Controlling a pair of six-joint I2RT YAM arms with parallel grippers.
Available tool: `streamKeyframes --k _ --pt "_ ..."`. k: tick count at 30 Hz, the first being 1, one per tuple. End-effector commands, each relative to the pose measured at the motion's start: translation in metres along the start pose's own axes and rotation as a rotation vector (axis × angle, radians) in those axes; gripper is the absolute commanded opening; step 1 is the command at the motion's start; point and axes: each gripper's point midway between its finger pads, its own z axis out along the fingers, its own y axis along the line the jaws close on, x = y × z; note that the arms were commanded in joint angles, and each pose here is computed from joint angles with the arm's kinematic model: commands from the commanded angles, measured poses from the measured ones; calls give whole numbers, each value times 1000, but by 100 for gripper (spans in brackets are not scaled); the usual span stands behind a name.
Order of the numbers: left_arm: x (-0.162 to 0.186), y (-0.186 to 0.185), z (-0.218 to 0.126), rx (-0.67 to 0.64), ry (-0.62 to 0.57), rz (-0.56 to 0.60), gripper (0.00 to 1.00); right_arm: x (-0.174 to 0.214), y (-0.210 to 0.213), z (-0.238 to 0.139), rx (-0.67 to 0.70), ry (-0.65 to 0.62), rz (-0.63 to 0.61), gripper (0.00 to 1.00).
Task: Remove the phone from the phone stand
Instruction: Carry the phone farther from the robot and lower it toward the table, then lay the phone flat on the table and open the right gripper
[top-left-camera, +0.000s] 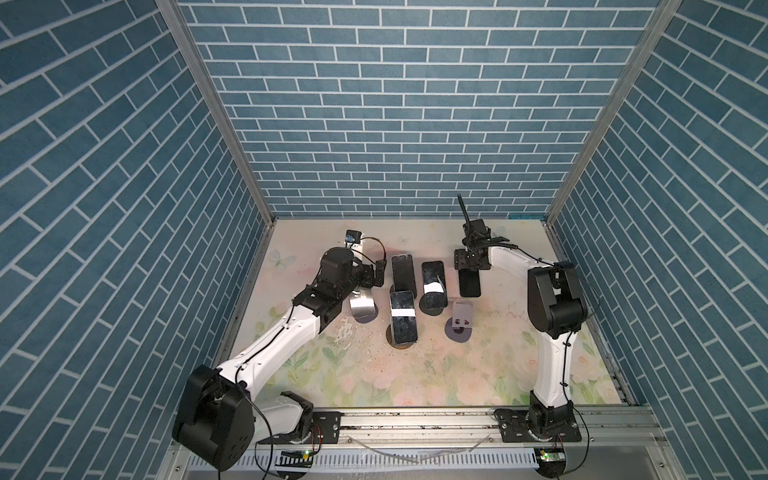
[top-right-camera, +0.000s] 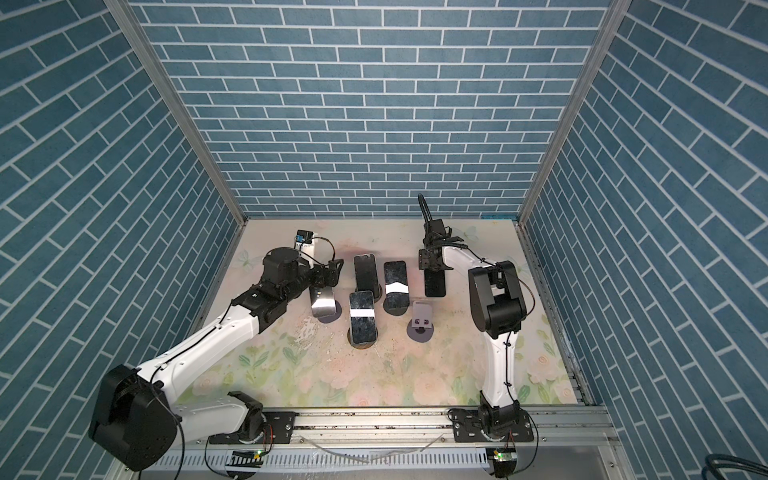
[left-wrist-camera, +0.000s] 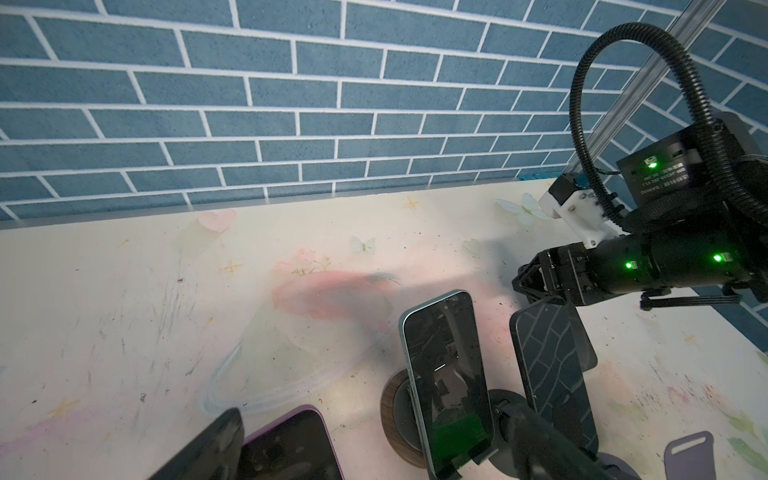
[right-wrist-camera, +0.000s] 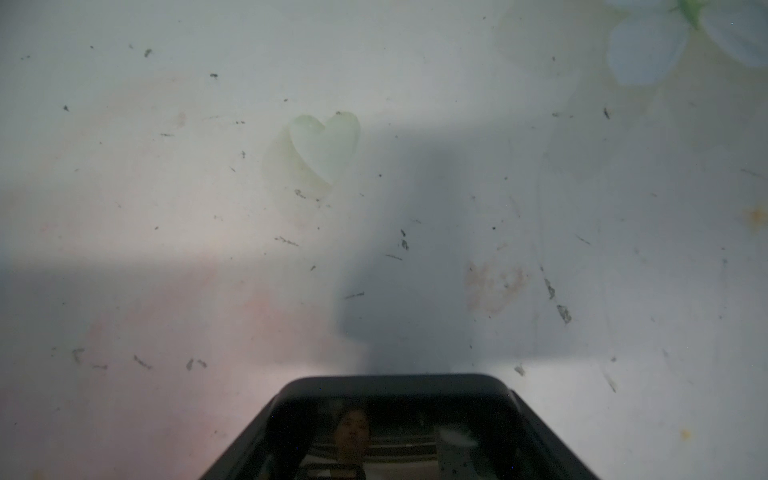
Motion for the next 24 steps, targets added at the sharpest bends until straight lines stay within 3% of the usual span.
streamKeyframes --k 1,24 --pt "-4 0 -6 -7 -6 8 100 -6 -1 8 -1 15 -1 48" --pt "-1 2 -12 -16 -15 11 100 12 -4 33 24 88 32 61"
